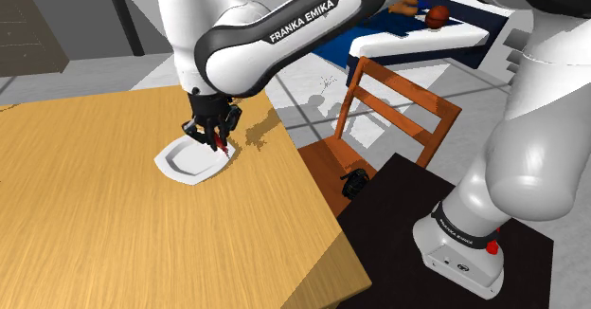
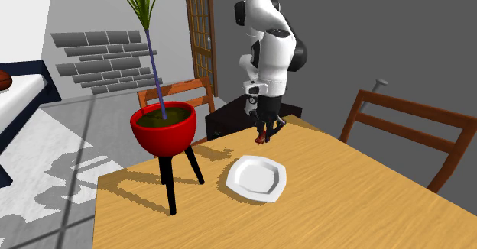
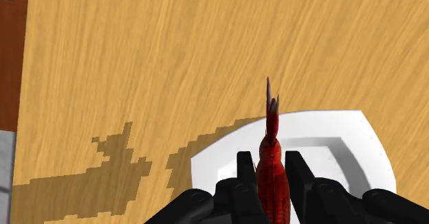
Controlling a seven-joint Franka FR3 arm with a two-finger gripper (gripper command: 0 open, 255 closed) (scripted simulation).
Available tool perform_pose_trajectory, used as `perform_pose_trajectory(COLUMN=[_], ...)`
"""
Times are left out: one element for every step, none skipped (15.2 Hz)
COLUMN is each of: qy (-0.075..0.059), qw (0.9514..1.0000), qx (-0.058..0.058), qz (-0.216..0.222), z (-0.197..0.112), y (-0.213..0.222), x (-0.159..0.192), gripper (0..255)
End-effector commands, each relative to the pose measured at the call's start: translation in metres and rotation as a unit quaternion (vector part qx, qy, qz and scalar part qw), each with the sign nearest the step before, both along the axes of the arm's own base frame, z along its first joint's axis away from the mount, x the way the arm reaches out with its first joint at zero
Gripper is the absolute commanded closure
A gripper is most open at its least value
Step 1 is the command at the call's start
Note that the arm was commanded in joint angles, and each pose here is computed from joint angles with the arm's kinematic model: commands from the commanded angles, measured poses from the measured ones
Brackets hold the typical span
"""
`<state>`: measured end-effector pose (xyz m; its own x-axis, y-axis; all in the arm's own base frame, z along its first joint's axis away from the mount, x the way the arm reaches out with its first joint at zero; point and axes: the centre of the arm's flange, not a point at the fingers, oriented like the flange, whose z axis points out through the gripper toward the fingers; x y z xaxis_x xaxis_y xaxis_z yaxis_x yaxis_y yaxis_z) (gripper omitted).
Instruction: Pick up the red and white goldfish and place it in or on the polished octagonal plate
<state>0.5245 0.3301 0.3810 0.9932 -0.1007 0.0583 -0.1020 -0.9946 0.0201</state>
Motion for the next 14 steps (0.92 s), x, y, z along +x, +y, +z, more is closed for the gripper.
perform_pose_trajectory(qy=[0.0, 0.0, 0.0, 0.0, 0.0, 0.0, 0.0, 0.0, 0.0, 0.0, 0.0, 0.0, 0.0, 0.0], qw=[1.0, 1.0, 1.0, 1.0, 1.0, 1.0, 1.0, 1.0, 1.0, 1.0, 1.0, 1.0, 1.0, 1.0], qx=[0.0, 0.0, 0.0, 0.0, 0.0, 0.0, 0.0, 0.0, 0.0, 0.0, 0.0, 0.0, 0.0, 0.0], qz=[-0.001, -0.001, -0.001, -0.001, -0.001, -0.001, -0.001, -0.001, -0.001, -0.001, -0.001, -0.001, -0.001, -0.001], z=[0.0, 0.0, 0.0, 0.0, 0.0, 0.0, 0.0, -0.005, -0.011, -0.016, -0.021, -0.026, -0.032, -0.037], y=[0.007, 0.011, 0.015, 0.019, 0.023, 0.027, 0.028, 0.028, 0.028, 0.028, 0.028, 0.028, 0.028, 0.028], x=[0.028, 0.041, 0.053, 0.066, 0.079, 0.091, 0.093, 0.093, 0.093, 0.093, 0.093, 0.093, 0.093, 0.093], gripper=[255, 255, 255, 255, 255, 255, 255, 255, 255, 255, 255, 255, 255, 255])
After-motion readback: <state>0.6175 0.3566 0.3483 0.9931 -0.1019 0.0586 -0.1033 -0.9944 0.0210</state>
